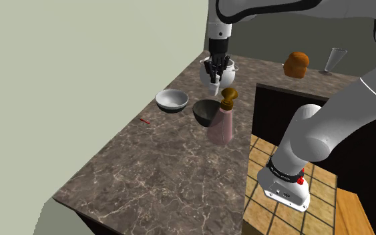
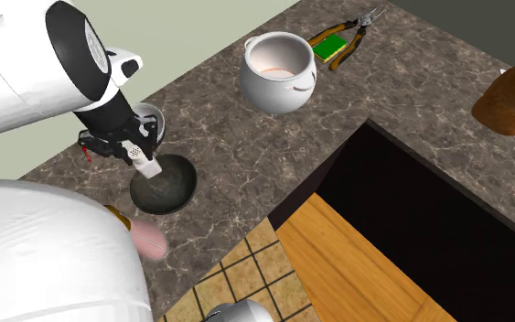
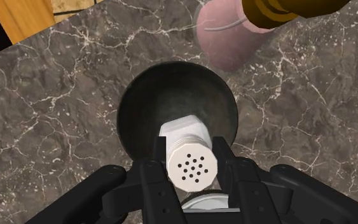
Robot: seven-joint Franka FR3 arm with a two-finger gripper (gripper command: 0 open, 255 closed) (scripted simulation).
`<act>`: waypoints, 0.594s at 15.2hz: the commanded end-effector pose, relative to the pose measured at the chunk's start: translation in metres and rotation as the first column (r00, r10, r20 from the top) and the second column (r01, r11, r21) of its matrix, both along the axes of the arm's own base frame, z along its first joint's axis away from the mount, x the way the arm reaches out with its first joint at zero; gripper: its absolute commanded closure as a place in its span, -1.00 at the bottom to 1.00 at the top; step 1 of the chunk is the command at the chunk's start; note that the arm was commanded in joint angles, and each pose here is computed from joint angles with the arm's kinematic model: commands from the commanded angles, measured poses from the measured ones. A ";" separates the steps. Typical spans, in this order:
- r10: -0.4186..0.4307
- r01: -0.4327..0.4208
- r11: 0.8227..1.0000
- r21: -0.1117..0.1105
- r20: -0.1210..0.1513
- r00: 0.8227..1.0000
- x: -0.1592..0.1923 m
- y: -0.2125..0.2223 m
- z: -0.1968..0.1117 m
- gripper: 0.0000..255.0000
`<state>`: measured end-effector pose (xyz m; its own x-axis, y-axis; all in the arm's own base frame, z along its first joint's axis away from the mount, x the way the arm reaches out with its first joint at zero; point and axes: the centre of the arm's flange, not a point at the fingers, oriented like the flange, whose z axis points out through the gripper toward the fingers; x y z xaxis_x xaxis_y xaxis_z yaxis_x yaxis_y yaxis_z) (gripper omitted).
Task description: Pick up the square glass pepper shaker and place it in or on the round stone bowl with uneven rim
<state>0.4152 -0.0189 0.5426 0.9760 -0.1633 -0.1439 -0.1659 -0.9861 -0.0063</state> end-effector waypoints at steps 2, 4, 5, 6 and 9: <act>0.000 0.000 1.000 0.000 0.000 1.000 0.000 0.000 -0.016 1.00; 0.000 0.000 1.000 0.000 0.000 1.000 0.000 0.000 -0.026 1.00; 0.000 0.000 1.000 0.000 0.000 1.000 0.000 0.000 -0.032 1.00; 0.000 0.000 1.000 0.000 0.000 1.000 0.000 0.000 -0.037 1.00; 0.000 0.000 1.000 0.000 0.000 1.000 0.000 0.000 -0.053 1.00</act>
